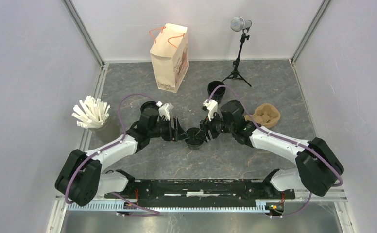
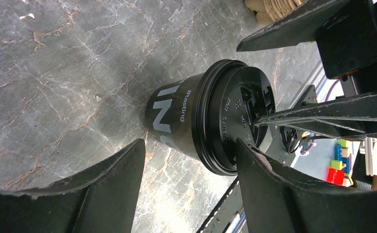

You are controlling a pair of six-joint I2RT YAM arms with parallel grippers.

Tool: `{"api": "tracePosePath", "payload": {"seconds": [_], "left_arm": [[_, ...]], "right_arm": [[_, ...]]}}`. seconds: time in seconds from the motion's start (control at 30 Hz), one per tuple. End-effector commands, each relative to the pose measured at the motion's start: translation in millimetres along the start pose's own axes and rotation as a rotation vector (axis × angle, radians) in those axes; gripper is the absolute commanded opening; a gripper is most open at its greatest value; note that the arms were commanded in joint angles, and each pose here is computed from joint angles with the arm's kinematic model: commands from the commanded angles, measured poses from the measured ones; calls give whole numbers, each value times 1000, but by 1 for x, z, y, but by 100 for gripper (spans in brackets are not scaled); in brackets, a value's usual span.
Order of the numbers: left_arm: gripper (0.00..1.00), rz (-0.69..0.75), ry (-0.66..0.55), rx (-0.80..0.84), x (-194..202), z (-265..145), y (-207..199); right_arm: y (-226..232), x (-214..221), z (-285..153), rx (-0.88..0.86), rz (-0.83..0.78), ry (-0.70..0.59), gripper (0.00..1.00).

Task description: Pack the takeout coffee

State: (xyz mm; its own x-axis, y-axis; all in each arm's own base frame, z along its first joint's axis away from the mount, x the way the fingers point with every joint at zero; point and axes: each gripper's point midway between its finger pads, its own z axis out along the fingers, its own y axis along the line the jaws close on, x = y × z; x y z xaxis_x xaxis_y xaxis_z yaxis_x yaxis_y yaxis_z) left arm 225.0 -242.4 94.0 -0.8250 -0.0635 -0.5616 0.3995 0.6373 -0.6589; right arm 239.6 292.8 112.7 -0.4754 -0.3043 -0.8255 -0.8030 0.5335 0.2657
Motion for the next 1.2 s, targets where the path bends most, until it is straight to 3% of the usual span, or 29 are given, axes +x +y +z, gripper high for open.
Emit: {"api": "tracePosePath", "payload": {"seconds": [0.0, 0.17, 0.47, 0.53, 0.6, 0.7, 1.17], "left_arm": [[69, 43, -16, -43, -4, 6, 11], [57, 33, 4, -67, 3, 9, 20], [56, -3, 37, -126, 20, 11, 37], [60, -6, 23, -88, 15, 11, 28], [71, -15, -18, -16, 6, 12, 13], [77, -51, -78, 77, -6, 13, -5], [77, -72, -81, 59, -5, 30, 4]], "right_arm": [[2, -9, 2, -21, -14, -65, 67], [-1, 2, 5, -23, -3, -57, 62], [-5, 34, 8, -34, 60, -24, 53], [-3, 35, 9, -47, 70, -30, 53], [-1, 35, 9, -52, 78, -32, 53], [-1, 33, 9, -54, 81, -42, 53], [5, 30, 8, -76, 146, -82, 53]]}}
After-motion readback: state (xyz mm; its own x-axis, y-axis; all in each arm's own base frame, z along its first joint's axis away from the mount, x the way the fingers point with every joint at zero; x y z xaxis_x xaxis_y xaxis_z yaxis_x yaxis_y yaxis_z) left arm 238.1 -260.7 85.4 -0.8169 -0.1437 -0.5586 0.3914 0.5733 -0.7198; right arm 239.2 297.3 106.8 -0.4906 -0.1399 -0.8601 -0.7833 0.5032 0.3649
